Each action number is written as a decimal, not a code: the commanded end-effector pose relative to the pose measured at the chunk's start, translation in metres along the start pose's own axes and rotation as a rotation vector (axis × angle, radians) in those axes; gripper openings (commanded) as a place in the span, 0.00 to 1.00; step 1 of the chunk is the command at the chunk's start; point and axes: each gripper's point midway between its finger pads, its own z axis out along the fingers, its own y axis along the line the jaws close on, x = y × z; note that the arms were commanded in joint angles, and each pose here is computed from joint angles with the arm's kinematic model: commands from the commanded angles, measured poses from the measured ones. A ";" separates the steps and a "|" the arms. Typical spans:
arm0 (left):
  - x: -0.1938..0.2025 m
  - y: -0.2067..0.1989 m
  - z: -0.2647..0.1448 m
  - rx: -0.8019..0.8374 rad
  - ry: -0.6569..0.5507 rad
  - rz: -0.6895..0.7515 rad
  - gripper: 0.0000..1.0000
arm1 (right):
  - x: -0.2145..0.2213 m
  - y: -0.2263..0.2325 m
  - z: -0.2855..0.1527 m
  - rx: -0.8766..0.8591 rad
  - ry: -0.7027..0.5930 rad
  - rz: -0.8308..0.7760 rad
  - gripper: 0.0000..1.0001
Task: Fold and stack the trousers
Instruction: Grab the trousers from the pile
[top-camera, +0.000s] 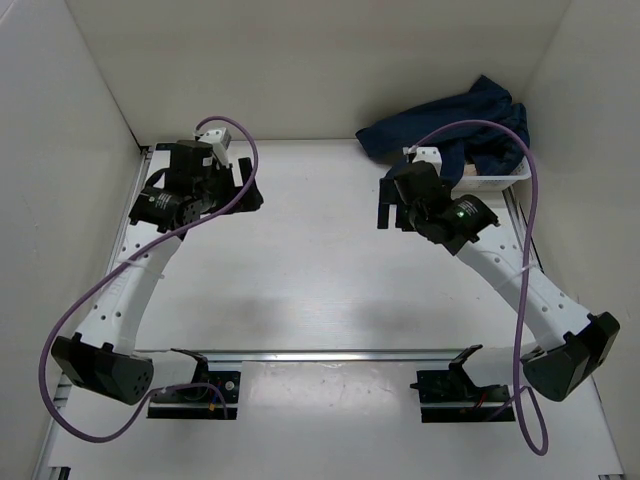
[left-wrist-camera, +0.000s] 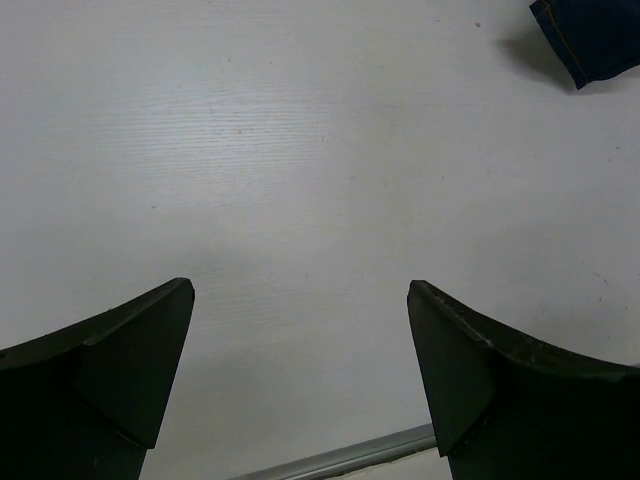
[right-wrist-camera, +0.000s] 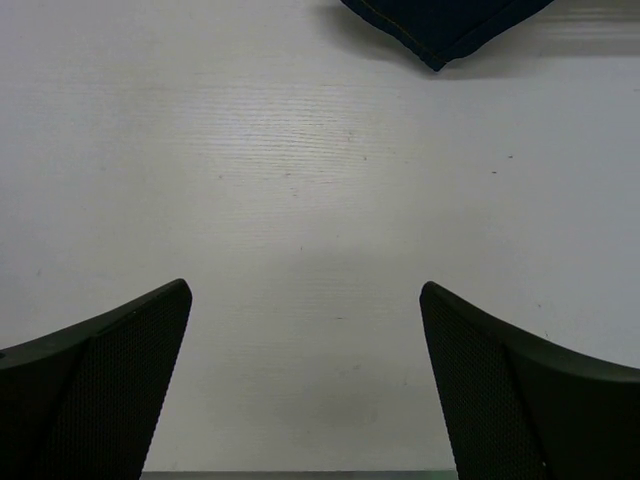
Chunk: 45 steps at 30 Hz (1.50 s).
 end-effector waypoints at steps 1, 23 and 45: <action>-0.014 -0.005 -0.010 0.013 -0.040 0.001 1.00 | -0.018 -0.009 -0.008 0.055 -0.053 0.043 1.00; -0.014 0.001 0.008 -0.040 -0.013 0.015 1.00 | -0.096 -0.101 0.067 0.130 -0.103 0.113 1.00; 0.013 -0.008 0.067 -0.063 0.140 0.030 1.00 | -0.181 -0.231 0.274 0.067 -0.119 0.680 0.95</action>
